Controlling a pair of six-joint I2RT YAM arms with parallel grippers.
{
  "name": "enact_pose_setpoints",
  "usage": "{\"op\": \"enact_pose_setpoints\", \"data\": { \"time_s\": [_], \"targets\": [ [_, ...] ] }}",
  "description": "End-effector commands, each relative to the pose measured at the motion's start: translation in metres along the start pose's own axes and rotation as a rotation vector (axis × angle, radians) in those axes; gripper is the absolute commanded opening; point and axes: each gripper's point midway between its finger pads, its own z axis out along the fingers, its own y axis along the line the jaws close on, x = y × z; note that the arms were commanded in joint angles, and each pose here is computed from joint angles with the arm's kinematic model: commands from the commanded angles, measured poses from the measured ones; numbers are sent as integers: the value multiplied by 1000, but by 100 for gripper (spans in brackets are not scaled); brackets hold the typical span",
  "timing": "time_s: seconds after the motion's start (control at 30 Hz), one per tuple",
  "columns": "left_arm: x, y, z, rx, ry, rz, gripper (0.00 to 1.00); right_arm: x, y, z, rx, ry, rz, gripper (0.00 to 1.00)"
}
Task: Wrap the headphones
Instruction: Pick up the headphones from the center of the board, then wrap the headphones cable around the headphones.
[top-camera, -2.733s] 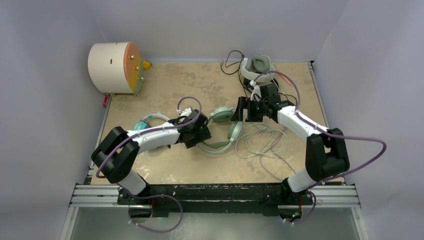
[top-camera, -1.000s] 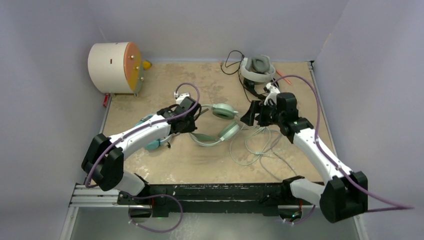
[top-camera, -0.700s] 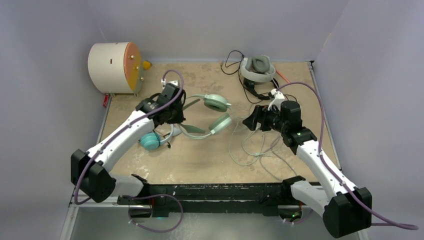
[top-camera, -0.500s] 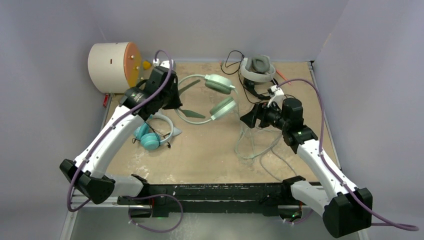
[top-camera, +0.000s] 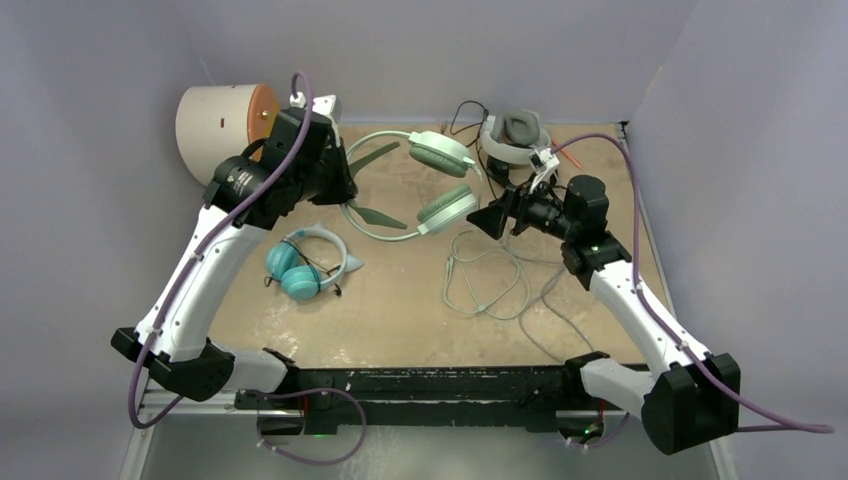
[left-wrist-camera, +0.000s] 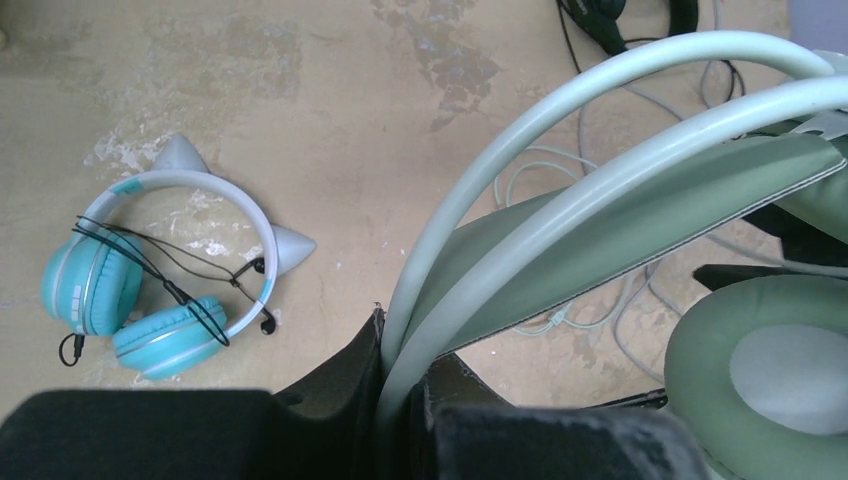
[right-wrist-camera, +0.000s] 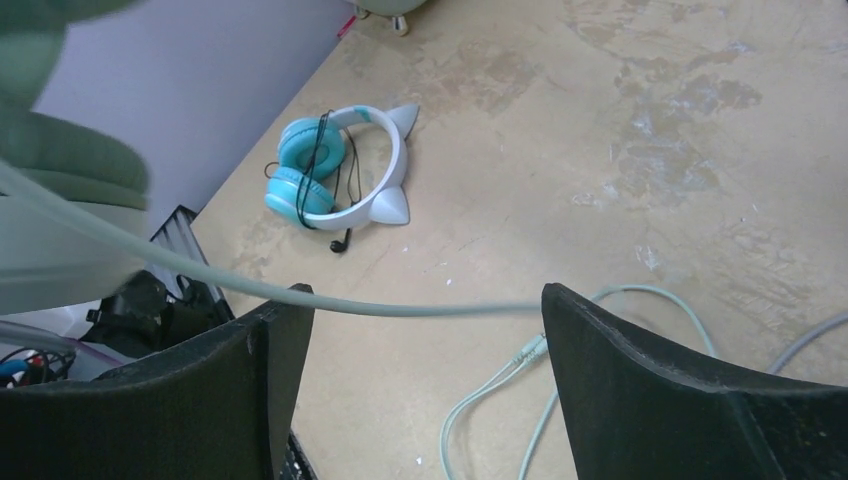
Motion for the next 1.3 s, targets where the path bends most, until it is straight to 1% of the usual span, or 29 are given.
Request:
{"op": "enact_pose_setpoints", "data": {
  "time_s": [0.0, 0.13, 0.17, 0.23, 0.33, 0.4, 0.43, 0.5, 0.57, 0.6, 0.67, 0.73, 0.8, 0.87, 1.0, 1.1, 1.27],
  "targets": [
    [-45, -27, -41, 152, -136, -54, 0, -17, 10, 4, -49, -45, -25, 85],
    [-58, -44, -50, 231, -140, -52, 0, -13, 14, 4, -94, -60, -36, 86],
    [-58, -50, -51, 265, -127, -49, 0, -13, 17, 4, -113, -63, -45, 85],
    [-61, -61, -53, 320, -109, -52, 0, -12, 22, 3, -145, -64, -60, 79],
    [-61, -74, -53, 405, -77, -65, 0, -7, 25, 4, -179, -60, -65, 76],
    [-59, -86, -53, 481, -47, -72, 0, -3, 26, 5, -201, -57, -54, 70],
    [-56, -94, -53, 529, -26, -76, 0, -1, 26, 6, -208, -59, -48, 69],
    [-49, -107, -52, 614, 24, -82, 0, 1, 28, 7, -226, -62, -45, 69],
    [-44, -114, -50, 657, 59, -97, 0, 2, 31, 8, -236, -66, -52, 70],
    [-42, -116, -49, 670, 69, -103, 0, 1, 32, 8, -236, -66, -55, 64],
    [-41, -121, -51, 715, 71, -114, 0, 2, 32, 9, -243, -65, -50, 50],
    [-39, -131, -56, 798, 77, -140, 0, 1, 34, 11, -259, -66, -36, 40],
    [-30, -139, -50, 868, 116, -172, 0, 0, 36, 13, -274, -70, -17, 28],
    [-24, -143, -44, 906, 148, -195, 0, -3, 40, 16, -293, -76, -8, 19],
    [-16, -154, -41, 993, 184, -214, 0, -1, 50, 29, -293, -50, -26, 18],
    [-11, -164, -46, 1060, 199, -199, 0, 8, 61, 37, -310, -24, -46, 21],
    [-6, -172, -51, 1135, 232, -193, 0, 26, 64, 48, -327, 23, 4, 22]
  ]
}}
